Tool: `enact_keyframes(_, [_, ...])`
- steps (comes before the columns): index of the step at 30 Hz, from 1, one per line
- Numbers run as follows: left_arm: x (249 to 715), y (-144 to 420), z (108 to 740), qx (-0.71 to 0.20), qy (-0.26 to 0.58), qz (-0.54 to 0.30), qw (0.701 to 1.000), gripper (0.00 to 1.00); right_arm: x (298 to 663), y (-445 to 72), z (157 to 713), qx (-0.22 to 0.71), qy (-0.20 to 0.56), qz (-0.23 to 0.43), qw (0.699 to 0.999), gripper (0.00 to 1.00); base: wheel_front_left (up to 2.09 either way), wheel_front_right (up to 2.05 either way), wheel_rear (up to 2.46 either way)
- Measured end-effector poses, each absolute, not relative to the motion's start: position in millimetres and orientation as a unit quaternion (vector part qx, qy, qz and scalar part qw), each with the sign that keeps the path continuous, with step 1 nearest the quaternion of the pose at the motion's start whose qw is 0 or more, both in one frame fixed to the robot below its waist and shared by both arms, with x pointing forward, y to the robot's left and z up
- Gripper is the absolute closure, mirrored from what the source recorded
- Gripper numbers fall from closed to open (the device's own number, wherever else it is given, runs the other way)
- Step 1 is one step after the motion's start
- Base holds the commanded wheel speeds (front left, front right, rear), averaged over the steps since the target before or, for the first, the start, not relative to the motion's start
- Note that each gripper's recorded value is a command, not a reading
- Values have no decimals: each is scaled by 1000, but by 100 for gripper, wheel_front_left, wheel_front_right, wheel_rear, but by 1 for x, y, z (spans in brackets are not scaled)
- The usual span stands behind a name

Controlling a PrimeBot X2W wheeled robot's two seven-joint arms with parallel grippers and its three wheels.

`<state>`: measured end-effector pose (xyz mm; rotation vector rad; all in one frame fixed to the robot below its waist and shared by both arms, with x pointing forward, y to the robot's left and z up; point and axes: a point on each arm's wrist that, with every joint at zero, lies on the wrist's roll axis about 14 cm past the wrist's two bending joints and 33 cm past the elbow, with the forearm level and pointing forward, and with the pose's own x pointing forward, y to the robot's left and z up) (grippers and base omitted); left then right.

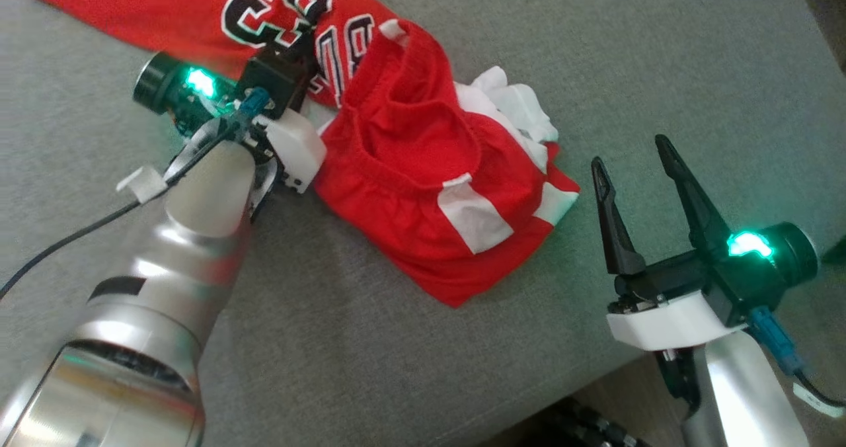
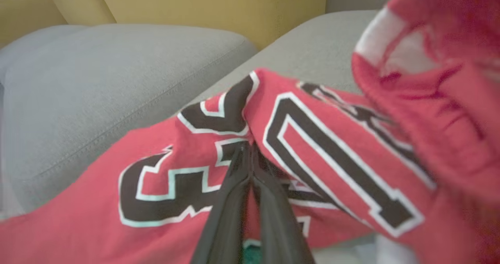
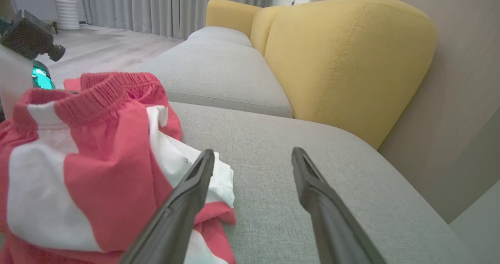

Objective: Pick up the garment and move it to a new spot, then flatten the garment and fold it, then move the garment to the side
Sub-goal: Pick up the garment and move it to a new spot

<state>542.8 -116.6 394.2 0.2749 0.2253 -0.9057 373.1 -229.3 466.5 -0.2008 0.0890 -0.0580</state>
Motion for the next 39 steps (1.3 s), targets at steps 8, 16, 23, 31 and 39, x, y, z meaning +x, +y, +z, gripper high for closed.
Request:
enact_keyframes(8, [558,-121,543,121,-76,-419,897,100,370,-216,489,-95,5,-11,995,0,0,0,0])
enact_keyframes(16, [565,-47,665,165,-199,-334,906,100,356,-190,496,-86,-12,23,996,0,0,0,0])
enact_keyframes(23, [564,64,712,194,-218,-212,933,100,360,-158,500,-88,-28,74,993,0,0,0,0])
enact_keyframes(31, [535,220,688,238,-151,-54,958,100,375,-108,504,-89,-45,151,983,0,0,0,0])
enact_keyframes(39, [497,319,620,211,-51,58,975,100,385,-71,496,-87,-42,214,972,0,0,0,0])
